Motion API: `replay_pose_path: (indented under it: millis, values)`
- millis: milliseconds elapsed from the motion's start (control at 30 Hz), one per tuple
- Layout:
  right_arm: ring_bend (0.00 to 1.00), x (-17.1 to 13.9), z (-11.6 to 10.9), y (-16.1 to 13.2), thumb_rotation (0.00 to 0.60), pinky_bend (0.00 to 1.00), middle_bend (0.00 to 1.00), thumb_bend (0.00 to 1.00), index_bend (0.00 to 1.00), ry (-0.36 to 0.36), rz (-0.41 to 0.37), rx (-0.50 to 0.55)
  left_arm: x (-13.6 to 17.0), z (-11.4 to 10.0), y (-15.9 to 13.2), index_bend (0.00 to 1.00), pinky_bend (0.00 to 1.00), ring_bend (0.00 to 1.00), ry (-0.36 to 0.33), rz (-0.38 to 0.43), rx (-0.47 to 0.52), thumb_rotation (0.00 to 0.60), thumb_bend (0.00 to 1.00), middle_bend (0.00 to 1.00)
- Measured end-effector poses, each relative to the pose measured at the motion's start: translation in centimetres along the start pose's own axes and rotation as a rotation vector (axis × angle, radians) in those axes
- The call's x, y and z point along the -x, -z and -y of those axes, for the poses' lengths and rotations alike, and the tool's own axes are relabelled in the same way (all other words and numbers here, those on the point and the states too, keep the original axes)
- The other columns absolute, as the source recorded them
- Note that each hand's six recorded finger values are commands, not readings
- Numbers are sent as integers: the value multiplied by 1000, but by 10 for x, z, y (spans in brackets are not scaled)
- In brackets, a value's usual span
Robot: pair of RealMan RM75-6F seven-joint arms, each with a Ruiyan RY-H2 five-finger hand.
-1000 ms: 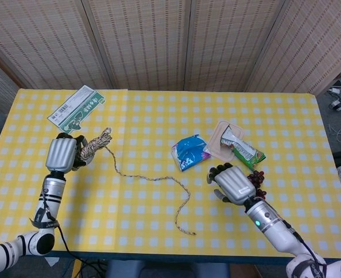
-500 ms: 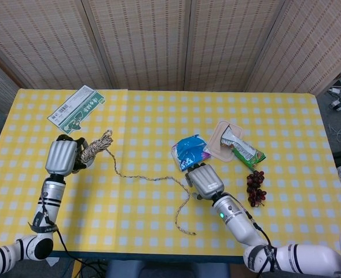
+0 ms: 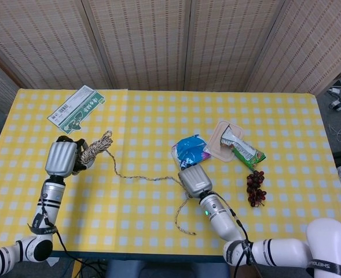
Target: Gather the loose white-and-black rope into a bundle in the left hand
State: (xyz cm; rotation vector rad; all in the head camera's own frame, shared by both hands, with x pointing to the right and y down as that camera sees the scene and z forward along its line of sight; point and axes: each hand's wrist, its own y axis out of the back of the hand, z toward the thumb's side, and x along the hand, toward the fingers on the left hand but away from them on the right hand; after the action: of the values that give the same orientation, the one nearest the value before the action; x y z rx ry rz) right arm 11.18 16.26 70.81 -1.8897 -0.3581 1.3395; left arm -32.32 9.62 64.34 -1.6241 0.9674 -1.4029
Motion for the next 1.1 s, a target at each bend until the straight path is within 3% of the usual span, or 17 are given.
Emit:
replay_pose_path:
  millis: [400,833,1100]
  values:
    - [297,15,12,-10,600,405,401,96,585,-14,12,-33,3,1,6,672,279,498,1,-8,-3,499,250,700]
    - [297,21,19,5,600,412,398,97,585,-33,55,-45,3,2,9,672,279,499,3,-11,-7,498,249,700]
    - [297,22,16,13,600,414,384,248,585,-47,72,-41,2,6,7,672,279,498,11,-12,-11,499,250,700]
